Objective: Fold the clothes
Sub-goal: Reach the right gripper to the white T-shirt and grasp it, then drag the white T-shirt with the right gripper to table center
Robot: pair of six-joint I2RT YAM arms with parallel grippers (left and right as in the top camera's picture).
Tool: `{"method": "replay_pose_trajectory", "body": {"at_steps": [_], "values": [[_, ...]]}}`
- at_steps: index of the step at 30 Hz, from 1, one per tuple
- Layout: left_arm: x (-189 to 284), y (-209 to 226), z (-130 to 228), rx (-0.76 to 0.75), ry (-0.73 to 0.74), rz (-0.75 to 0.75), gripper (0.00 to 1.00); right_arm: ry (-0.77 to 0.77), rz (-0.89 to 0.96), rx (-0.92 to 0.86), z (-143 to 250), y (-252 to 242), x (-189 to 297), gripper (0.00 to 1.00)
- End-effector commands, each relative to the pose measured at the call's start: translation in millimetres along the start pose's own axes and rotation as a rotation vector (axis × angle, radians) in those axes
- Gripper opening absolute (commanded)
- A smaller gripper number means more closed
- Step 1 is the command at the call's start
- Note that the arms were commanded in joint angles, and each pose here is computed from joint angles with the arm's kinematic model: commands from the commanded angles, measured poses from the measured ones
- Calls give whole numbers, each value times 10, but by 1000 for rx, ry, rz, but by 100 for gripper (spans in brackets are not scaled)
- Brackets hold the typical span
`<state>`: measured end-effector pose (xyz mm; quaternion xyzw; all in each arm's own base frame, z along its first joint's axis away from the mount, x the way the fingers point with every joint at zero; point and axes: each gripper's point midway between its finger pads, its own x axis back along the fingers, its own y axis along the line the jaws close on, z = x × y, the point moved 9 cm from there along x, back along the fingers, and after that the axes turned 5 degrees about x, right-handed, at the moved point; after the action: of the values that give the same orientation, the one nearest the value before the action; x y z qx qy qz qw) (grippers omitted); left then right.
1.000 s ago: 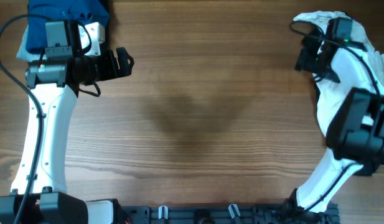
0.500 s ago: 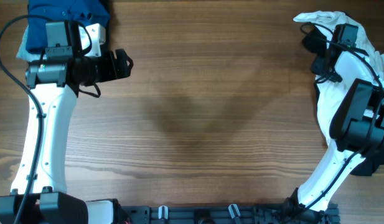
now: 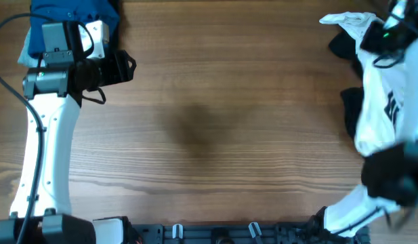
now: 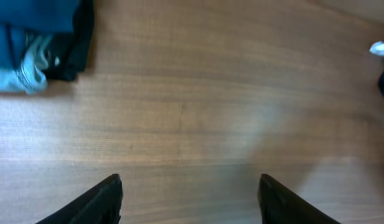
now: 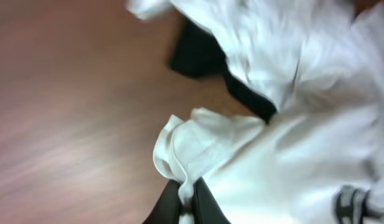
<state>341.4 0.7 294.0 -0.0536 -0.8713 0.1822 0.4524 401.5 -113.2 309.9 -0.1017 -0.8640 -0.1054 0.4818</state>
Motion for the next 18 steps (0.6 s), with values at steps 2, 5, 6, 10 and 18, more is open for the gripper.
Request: {"method": "replay_pose_trajectory", "body": {"at_steps": [2, 5, 6, 10, 18], "values": [[420, -132, -92, -41, -145, 38, 70, -101, -249, 181, 106, 609, 758, 4], [665, -132, -113, -43, -223, 37, 70, -28, -414, 332, 360, 1241, 850, 4], [756, -108, -113, -38, -248, 31, 70, -5, -449, 383, 450, 1459, 859, 4], [1056, 133, -75, 31, -308, -35, 73, 70, -614, 613, 1041, 2531, 1025, 4], [1199, 543, -3, 164, -298, -138, 79, 148, -755, 792, 1837, 3606, 980, 4]]}}
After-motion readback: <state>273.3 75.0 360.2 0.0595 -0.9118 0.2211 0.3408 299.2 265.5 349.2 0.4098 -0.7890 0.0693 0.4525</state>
